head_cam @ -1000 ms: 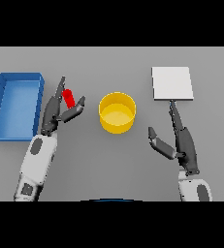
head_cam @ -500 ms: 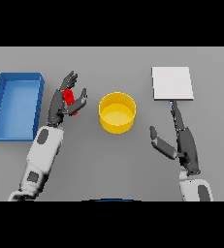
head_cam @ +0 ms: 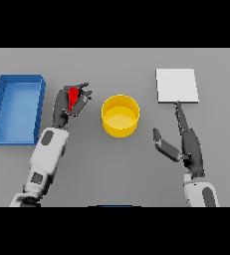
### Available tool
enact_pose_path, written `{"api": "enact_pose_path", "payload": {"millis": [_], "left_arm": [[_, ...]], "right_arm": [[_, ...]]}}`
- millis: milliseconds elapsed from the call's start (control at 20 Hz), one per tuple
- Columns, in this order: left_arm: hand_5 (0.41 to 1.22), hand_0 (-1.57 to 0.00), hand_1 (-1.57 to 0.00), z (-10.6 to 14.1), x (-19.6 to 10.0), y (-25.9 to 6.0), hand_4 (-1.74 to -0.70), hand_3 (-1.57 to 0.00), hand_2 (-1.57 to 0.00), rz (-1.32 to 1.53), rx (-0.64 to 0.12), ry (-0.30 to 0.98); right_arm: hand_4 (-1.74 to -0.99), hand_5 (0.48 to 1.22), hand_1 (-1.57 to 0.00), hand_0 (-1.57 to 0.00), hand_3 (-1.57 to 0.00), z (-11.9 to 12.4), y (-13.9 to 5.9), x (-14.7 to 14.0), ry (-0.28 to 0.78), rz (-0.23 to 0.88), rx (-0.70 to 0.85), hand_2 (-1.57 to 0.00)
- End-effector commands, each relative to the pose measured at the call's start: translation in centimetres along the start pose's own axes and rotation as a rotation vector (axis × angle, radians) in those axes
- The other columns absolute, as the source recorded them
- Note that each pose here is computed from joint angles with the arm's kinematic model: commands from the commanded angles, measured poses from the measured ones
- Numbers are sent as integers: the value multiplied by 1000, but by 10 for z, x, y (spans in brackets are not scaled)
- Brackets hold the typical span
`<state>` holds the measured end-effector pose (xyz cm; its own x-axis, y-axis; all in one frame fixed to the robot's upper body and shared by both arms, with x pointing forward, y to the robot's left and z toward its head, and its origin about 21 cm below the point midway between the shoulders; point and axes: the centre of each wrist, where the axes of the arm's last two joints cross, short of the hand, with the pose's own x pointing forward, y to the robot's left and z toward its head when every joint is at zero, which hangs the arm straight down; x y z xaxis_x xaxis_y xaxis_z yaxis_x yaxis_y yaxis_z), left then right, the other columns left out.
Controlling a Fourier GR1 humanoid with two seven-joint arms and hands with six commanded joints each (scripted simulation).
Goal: Pick up the red beaker and tilt it to pour out 1 green nut into yellow bowl. Pick up the yellow bowl and place it on the metallic measuring scale.
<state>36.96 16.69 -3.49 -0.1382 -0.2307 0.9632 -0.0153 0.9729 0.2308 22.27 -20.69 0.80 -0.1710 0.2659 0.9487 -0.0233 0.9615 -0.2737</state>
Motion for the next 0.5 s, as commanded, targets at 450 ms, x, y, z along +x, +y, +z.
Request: {"api": "enact_pose_path", "payload": {"millis": [450], "left_arm": [[1139, -1557, -1557, -27, 63, 22, -1734, -1551, -1557, -392, -169, -151]], "right_arm": [[-1095, 660, 1, 1, 1, 1, 2, -2, -20, 63, -4, 1]]}}
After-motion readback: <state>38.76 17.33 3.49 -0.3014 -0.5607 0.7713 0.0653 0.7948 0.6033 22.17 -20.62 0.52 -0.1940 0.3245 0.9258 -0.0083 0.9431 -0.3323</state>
